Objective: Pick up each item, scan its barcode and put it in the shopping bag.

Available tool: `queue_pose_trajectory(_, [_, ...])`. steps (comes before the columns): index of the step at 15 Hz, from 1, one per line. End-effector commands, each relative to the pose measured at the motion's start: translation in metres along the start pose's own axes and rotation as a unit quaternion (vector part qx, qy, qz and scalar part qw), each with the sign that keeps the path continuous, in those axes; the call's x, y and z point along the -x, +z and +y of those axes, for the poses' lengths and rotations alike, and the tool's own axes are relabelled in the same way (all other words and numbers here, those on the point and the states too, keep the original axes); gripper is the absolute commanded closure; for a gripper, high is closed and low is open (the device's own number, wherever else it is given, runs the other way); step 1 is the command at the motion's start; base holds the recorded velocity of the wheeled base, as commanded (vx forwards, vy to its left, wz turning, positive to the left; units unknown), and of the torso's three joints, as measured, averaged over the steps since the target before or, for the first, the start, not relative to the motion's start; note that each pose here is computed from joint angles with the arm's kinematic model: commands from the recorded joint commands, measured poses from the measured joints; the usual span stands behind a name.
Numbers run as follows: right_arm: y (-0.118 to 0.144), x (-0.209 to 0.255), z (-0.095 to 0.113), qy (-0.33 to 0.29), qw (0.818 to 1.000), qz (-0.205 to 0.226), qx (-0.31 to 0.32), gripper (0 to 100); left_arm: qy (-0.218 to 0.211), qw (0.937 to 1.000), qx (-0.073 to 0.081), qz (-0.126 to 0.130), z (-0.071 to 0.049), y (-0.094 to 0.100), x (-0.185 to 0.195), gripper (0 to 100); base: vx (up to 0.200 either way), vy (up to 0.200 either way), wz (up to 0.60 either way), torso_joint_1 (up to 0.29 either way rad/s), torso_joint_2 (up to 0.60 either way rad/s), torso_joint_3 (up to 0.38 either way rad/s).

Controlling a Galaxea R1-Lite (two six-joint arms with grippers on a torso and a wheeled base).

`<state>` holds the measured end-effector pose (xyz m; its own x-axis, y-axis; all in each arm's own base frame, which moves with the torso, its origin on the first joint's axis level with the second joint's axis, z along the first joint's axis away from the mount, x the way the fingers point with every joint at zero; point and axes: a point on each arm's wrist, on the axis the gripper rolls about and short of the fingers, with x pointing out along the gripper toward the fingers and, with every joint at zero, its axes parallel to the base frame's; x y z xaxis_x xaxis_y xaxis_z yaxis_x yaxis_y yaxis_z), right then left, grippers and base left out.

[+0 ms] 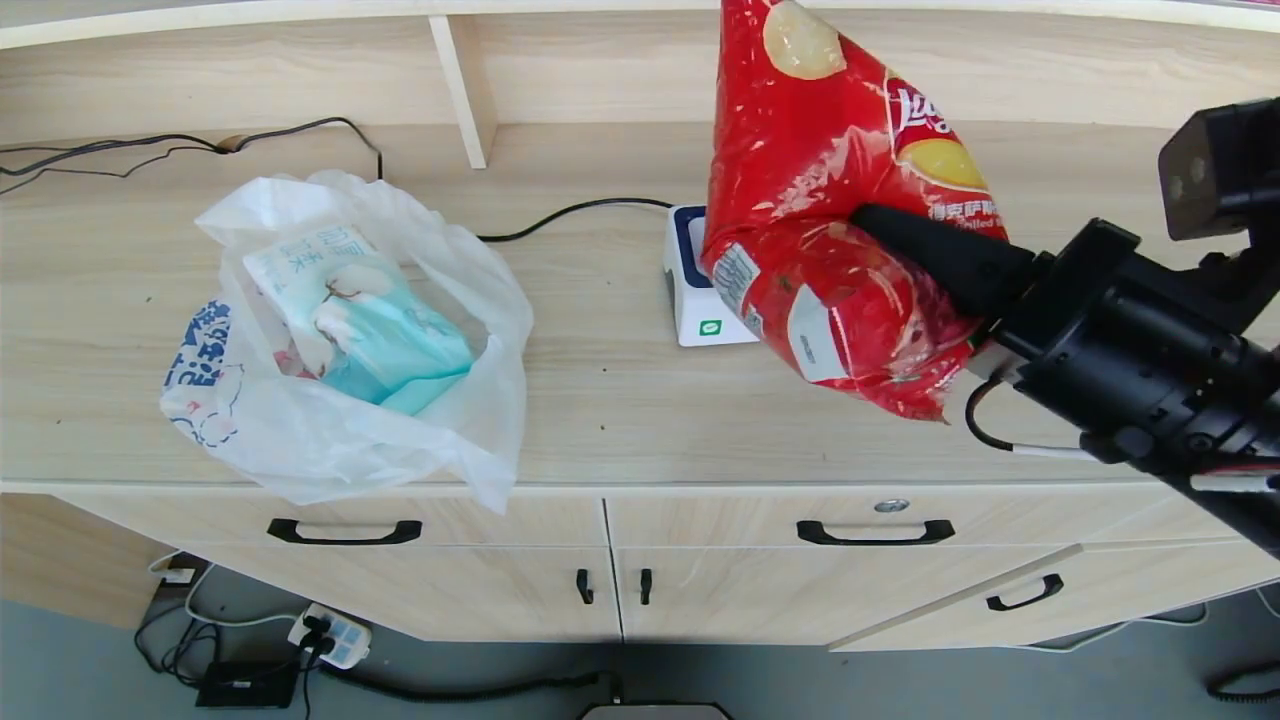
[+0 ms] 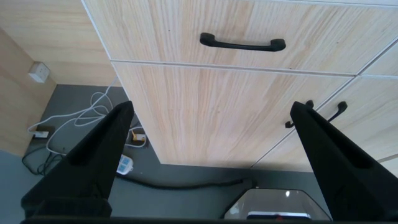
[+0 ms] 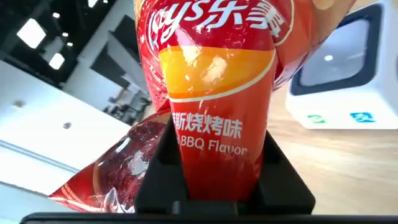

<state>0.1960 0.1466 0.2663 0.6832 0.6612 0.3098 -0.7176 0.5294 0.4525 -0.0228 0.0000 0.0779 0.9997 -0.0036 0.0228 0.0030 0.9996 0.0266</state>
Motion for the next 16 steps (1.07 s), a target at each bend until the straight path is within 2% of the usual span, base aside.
queue_pose_trajectory(1, [0.023, -0.024, -0.019, -0.094, 0.988, -0.011, 0.125, 100, 0.0, 1.0, -0.001, 0.001, 0.0, 0.0, 0.0, 0, 0.0, 0.0, 0.0, 0.0, 0.0, 0.0])
queue_pose_trajectory(2, [0.027, -0.036, -0.022, -0.105, 0.981, -0.012, 0.162, 100, 0.0, 1.0, -0.001, 0.001, 0.0, 0.0, 0.0, 0, 0.0, 0.0, 0.0, 0.0, 0.0, 0.0])
queue_pose_trajectory(6, [0.029, -0.079, -0.017, -0.128, 0.96, -0.041, 0.246, 100, 0.0, 1.0, 0.001, 0.0, 0.0, 0.0, 0.0, 0, 0.0, 0.0, 0.0, 0.0, 0.0, 0.0])
queue_pose_trajectory(7, [0.021, -0.084, -0.013, -0.121, 0.951, -0.029, 0.283, 100, 0.0, 1.0, 0.001, 0.0, 0.0, 0.0, 0.0, 0, 0.0, 0.0, 0.0, 0.0, 0.0, 0.0])
queue_pose_trajectory(10, [0.012, -0.087, -0.018, -0.112, 0.926, -0.01, 0.361, 100, 0.0, 1.0, -0.001, -0.002, 0.0, 0.001, 0.0, 0, 0.0, 0.0, 0.0, 0.0, 0.0, 0.0])
queue_pose_trajectory(12, [0.001, -0.083, -0.019, -0.101, 0.92, 0.004, 0.378, 100, 0.0, 1.0, 0.0, -0.003, 0.0, 0.001, 0.0, 0, 0.0, 0.0, 0.0, 0.0, 0.0, 0.0])
queue_pose_trajectory(16, [0.007, -0.082, -0.01, -0.091, 0.921, -0.023, 0.378, 100, 0.0, 1.0, 0.002, -0.003, 0.0, 0.001, 0.0, 0, 0.0, 0.0, 0.0, 0.0, 0.0, 0.0])
